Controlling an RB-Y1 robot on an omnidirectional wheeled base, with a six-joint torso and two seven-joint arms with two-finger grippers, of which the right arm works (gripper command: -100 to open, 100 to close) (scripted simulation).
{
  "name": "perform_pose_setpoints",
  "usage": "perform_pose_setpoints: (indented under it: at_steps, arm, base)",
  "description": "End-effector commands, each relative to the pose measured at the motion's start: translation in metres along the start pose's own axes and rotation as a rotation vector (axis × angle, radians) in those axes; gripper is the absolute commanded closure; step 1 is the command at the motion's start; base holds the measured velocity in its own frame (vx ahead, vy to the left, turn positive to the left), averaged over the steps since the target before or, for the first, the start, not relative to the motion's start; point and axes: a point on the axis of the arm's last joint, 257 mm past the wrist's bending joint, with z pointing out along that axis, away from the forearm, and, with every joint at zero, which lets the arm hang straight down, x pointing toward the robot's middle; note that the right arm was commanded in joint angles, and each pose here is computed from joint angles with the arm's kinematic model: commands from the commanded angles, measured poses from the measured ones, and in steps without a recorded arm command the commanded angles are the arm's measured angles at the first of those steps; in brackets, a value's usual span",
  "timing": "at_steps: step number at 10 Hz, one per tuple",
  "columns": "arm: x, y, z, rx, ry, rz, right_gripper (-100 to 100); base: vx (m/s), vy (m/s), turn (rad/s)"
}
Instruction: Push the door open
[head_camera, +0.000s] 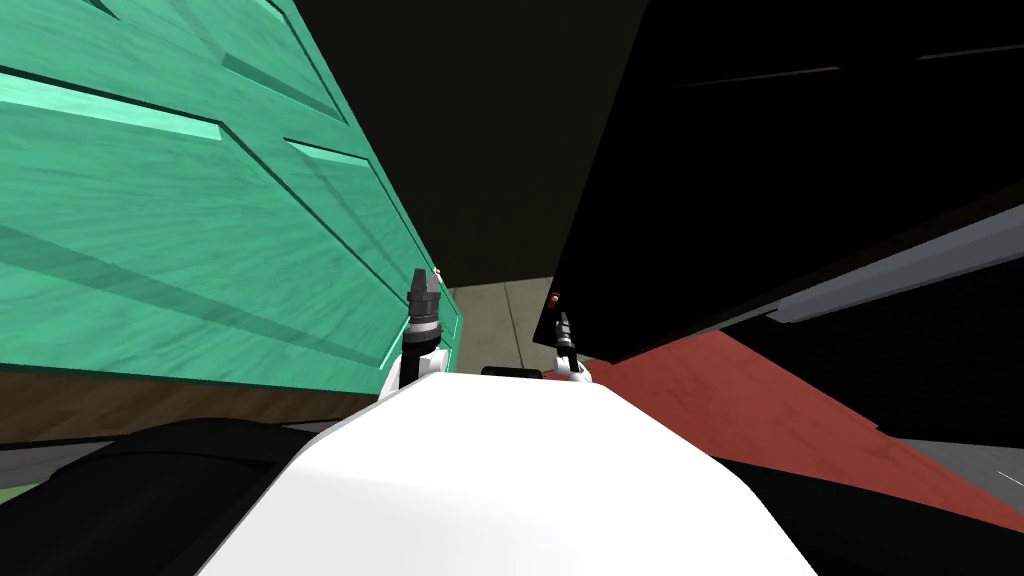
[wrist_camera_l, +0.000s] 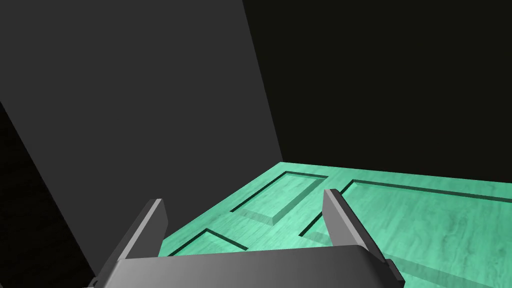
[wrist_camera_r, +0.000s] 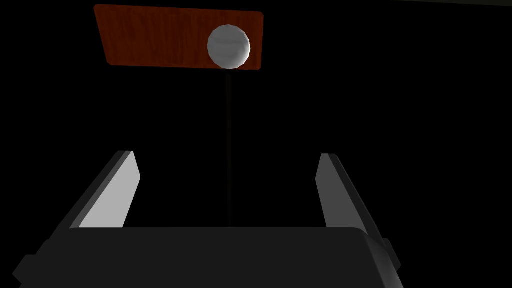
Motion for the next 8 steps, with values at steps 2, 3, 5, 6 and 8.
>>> perform_pose_setpoints:
  at_steps: [2,3,5,6,8]
  arm:
    - [0.0016,0.0007,0.0005,0.000,0.000,0.004,-100]
    - [-0.0007,0.0006,-0.0003,-0.001,-0.004,0.001,-100]
    - [-0.0030,0.0007,-0.0010,-0.004,-0.008,-0.001,-100]
    - [-0.0045,0.0008,-0.0015,-0.005,-0.011,-0.002,-100]
    - [-0.0071,0.0008,-0.0029,-0.009,-0.018,-0.003,-100]
  base:
    - [-0.153,0.055,-0.025]
    - [0.094,-0.002,0.024]
    - [0.211,-0.024,0.022]
    - [0.218,-0.036,0.031]
    - [0.203,-0.035,0.033]
